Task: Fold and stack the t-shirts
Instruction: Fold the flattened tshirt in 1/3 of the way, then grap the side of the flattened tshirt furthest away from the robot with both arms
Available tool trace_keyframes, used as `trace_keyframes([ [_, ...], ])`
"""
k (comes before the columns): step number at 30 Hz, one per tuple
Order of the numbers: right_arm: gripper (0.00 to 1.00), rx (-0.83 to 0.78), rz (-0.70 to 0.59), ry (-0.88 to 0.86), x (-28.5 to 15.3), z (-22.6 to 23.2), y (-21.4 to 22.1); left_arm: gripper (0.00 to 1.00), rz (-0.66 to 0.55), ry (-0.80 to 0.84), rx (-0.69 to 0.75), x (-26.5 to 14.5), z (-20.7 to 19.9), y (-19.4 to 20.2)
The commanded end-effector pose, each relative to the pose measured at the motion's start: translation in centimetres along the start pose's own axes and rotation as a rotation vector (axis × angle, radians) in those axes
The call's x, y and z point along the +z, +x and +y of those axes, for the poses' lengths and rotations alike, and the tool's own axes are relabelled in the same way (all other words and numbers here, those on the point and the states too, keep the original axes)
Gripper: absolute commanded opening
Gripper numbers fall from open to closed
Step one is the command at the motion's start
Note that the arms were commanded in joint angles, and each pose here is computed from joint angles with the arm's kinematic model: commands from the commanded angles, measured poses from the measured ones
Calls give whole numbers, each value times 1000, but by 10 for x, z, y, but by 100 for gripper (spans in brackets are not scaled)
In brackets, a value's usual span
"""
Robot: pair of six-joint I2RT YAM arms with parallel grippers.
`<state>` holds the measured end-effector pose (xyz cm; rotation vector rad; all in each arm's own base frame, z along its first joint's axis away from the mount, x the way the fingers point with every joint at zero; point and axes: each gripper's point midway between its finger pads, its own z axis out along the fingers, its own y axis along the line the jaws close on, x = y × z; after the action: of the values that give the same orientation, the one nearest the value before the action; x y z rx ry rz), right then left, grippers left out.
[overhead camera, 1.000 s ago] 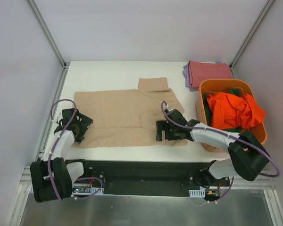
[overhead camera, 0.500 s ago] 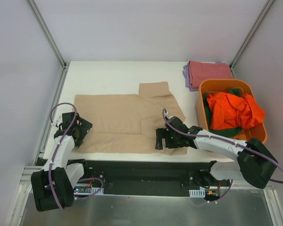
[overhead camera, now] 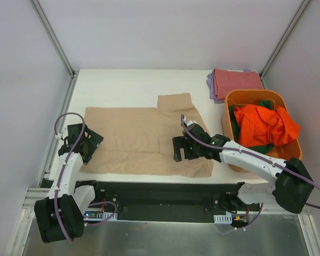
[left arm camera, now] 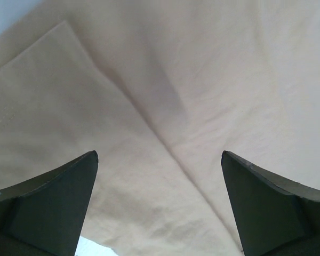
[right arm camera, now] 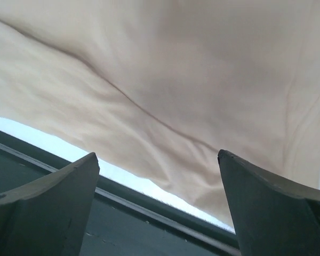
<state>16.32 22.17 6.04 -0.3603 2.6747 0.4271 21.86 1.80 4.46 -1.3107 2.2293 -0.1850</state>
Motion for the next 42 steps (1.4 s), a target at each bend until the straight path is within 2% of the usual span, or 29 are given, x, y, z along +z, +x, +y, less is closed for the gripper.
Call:
trace_keyframes([
  [1,96,-124,-239,15,-42,16,-88,99,-115,99,-15,-29,-49,-49],
  [5,96,-55,-358,107,-54,-6,-158,99,-202,81,25,-39,-75,-92],
  [7,96,-8,-376,102,-49,-16,-190,99,-204,95,109,-40,-99,-111],
  [10,96,0,-389,103,-37,-30,-233,99,-186,54,170,-20,-121,-133],
  [14,96,-73,-399,169,-12,-54,-289,99,-143,-18,227,14,-144,-158],
  [20,96,-5,-372,126,22,-83,-341,90,-101,-164,273,71,-156,-188],
  [26,96,76,-382,60,66,-94,-377,71,-47,-288,324,124,-154,-201],
  [29,96,103,-380,98,101,-110,-387,69,-69,-350,325,144,-147,-211],
  [31,96,141,-404,102,109,-113,-400,68,-19,-366,316,154,-143,-207],
  [35,96,249,-385,159,135,-133,-395,65,32,-389,315,173,-131,-198],
  [40,96,386,-384,156,138,-154,-391,66,90,-394,335,187,-122,-184],
  [42,96,431,-375,166,139,-160,-386,63,107,-376,341,187,-125,-181],
])
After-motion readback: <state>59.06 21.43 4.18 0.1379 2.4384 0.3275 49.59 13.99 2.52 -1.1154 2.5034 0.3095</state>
